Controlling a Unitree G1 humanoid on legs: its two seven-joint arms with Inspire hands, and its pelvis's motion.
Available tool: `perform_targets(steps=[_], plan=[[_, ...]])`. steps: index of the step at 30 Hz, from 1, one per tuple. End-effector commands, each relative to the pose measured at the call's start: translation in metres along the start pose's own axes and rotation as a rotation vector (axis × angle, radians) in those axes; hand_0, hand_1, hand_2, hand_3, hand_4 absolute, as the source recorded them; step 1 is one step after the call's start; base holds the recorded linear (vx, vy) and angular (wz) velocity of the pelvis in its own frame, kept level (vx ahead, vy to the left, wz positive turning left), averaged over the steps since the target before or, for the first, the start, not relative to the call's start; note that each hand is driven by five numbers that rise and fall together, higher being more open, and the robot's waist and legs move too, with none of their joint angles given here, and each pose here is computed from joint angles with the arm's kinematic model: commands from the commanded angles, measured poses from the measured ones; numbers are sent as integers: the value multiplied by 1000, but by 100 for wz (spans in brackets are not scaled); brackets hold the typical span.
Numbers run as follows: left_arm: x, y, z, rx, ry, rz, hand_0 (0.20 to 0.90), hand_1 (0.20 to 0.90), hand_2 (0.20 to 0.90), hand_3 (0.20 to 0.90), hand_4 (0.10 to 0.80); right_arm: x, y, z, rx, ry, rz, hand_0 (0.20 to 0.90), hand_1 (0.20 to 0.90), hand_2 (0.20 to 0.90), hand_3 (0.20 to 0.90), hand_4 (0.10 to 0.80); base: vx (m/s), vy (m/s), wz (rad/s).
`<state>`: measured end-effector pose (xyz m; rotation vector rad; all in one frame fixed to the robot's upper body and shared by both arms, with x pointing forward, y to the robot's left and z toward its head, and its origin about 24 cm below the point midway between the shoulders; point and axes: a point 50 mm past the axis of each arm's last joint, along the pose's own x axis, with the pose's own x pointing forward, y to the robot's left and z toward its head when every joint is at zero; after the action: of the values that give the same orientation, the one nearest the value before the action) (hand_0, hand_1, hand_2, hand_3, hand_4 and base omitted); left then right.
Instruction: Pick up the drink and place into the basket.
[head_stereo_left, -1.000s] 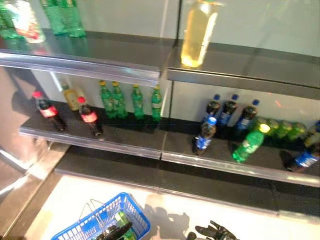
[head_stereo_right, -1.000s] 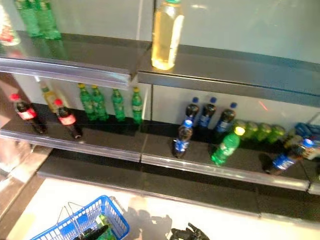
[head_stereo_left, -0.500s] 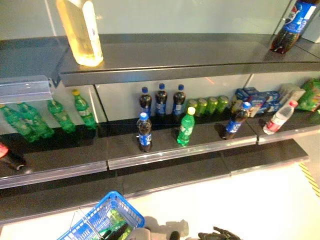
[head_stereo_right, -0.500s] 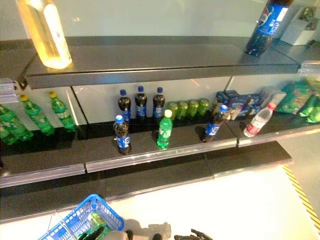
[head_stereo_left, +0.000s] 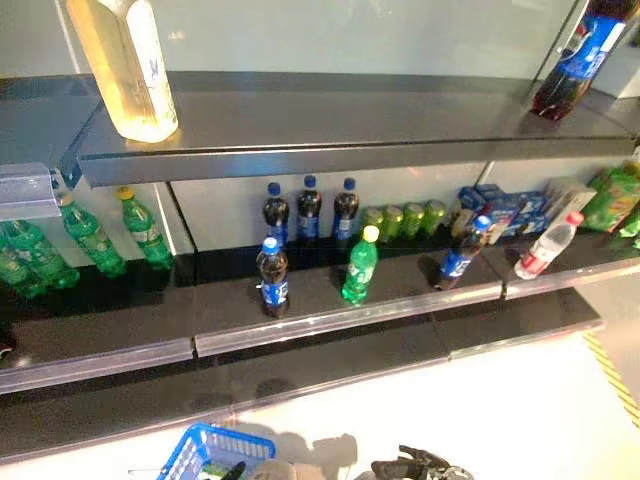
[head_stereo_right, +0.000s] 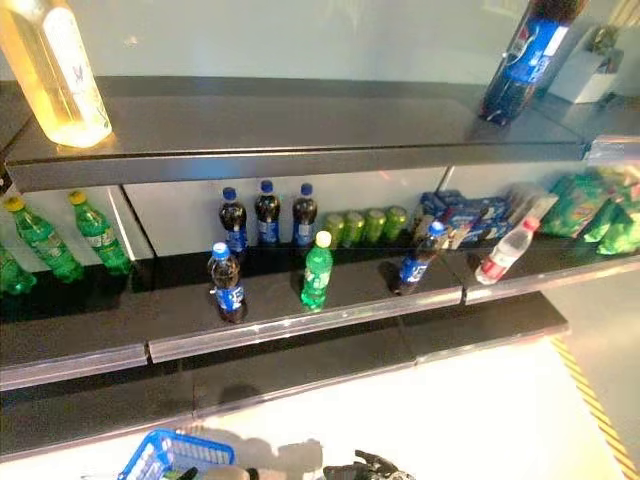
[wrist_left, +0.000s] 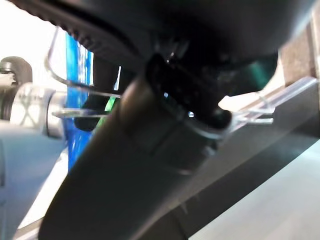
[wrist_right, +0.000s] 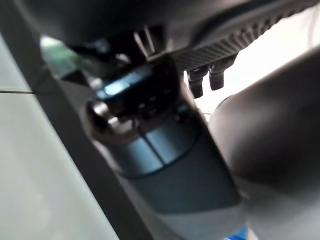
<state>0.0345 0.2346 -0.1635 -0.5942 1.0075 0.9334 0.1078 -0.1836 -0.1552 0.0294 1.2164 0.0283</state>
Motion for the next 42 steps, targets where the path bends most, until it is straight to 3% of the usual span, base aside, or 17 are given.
perform_targets(steps=[1,4,11,16,19,22,32,38,40,42], plan=[[-1,-36,69,27,-295,-188,300,300,300,200,100,-2,-8,0,-4,-25,-43,900,900,900,900,800,114,-367,38],[-1,-50,76,1,-300,-201,300,300,300,200,100,0,-11,6,-13,-34,-50,900,900,900,900,800,165,-464,28],[-2,-47,84,-45,-322,-147,300,300,300,200,100,2,5,23,-151,-46,19,900,900,900,900,800,120,-651,26],[0,-46,56,58,-229,-135,300,300,300,200,100,0,-5,14,-71,-27,-52,900,900,900,900,800,17,-606,64],[-1,-41,41,10,-196,-105,300,300,300,200,100,-2,-23,9,-105,-22,-64,900,900,900,900,800,-5,-287,87],[-1,-18,29,-18,-174,-54,300,300,300,200,100,-1,-31,9,-135,-8,-71,900,900,900,900,800,135,-198,-2],[1,-14,26,-54,-173,-29,300,300,300,200,100,2,4,34,-196,-91,-24,900,900,900,900,800,149,-142,1],[1,-46,58,-62,-271,-180,300,300,300,200,100,2,13,25,-179,-77,-20,900,900,900,900,800,114,-199,-14],[-4,-81,72,-48,-309,-276,300,300,300,200,100,3,10,27,-138,-96,-37,900,900,900,900,800,72,-361,63],[-7,-97,80,-32,-332,-325,300,300,300,200,100,4,9,28,-115,-112,-41,900,900,900,900,800,62,-465,80]])
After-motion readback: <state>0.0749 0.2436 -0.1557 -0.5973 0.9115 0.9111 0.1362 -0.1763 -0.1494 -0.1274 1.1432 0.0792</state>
